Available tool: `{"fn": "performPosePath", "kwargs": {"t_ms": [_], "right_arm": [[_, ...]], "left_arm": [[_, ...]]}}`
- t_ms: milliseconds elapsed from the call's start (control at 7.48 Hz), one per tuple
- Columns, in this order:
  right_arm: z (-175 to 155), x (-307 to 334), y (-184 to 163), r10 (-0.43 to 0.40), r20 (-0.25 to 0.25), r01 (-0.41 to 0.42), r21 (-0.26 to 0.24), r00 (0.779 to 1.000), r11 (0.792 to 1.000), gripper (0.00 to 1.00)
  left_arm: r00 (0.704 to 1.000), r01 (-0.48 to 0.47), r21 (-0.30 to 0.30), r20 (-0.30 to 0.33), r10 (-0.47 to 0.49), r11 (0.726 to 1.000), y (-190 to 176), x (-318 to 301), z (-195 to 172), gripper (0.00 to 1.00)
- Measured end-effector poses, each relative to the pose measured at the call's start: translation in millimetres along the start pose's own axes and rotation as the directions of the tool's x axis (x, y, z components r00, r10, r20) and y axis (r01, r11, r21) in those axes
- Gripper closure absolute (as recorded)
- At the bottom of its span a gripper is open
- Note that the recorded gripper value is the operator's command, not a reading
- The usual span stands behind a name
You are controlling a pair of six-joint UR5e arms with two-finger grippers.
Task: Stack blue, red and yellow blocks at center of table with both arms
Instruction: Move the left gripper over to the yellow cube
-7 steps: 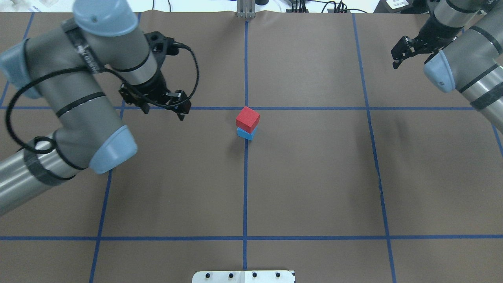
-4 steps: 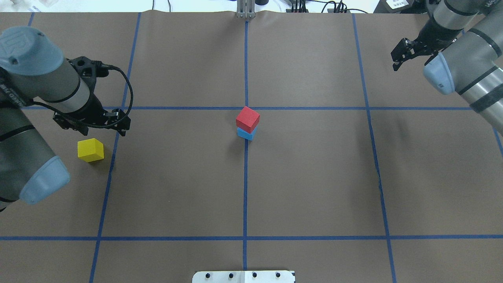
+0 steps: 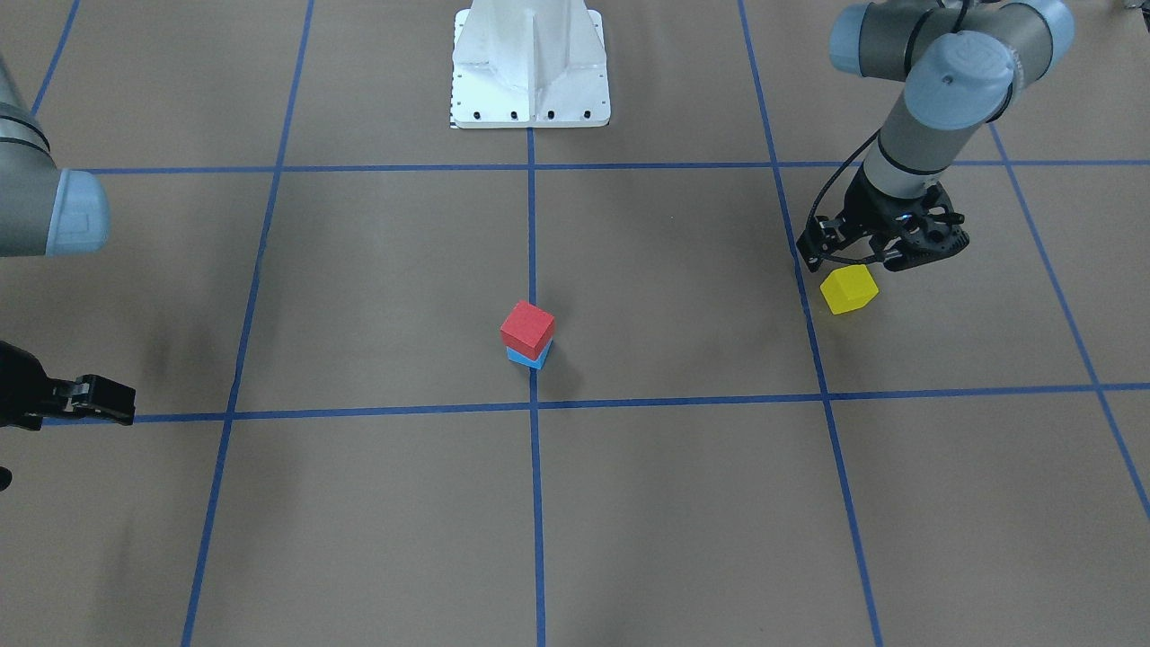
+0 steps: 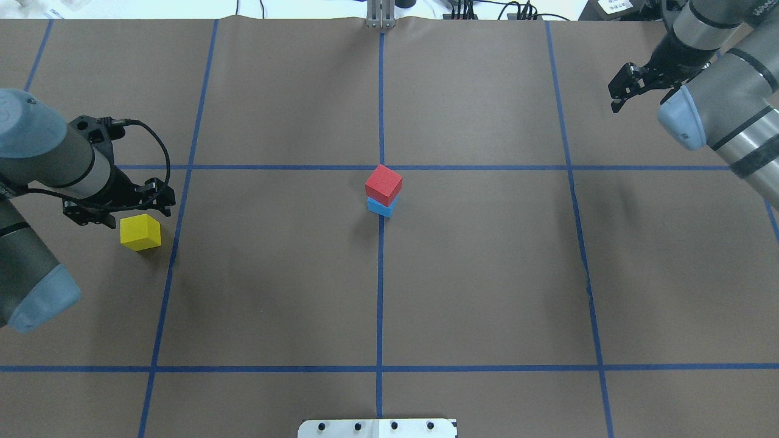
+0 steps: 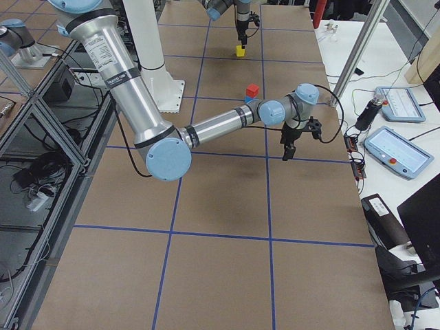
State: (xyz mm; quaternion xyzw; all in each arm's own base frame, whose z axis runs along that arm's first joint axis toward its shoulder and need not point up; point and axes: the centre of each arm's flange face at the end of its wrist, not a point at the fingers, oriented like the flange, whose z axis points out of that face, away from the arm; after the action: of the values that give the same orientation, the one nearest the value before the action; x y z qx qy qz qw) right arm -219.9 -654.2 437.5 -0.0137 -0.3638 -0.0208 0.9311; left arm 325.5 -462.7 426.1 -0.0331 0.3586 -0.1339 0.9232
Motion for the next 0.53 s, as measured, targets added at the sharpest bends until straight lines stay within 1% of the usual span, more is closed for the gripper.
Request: {"fn": "performPosePath", "kwargs": {"t_ms": [134, 267, 534], "right_arm": [[-0.1, 0.0, 0.0, 0.0, -0.001, 0.0, 0.001, 1.0, 1.0, 0.0], [-0.2, -0.1, 0.0, 0.0, -0.001, 0.0, 0.001, 1.0, 1.0, 0.0], [-0.7, -0.4, 0.1, 0.0, -0.001, 0.0, 0.002, 1.0, 1.0, 0.0]], "left_arm": [[1.0, 0.0, -0.001, -0.004, 0.0, 1.0, -3.4, -3.8, 9.7, 0.0], [1.0, -0.023, -0.003, -0.003, 0.023, 1.0, -5.3, -7.0, 15.1, 0.0], [0.996, -0.088, -0.015, 0.018, 0.088, 0.996, -6.8, -20.4, 26.9, 0.0]]}}
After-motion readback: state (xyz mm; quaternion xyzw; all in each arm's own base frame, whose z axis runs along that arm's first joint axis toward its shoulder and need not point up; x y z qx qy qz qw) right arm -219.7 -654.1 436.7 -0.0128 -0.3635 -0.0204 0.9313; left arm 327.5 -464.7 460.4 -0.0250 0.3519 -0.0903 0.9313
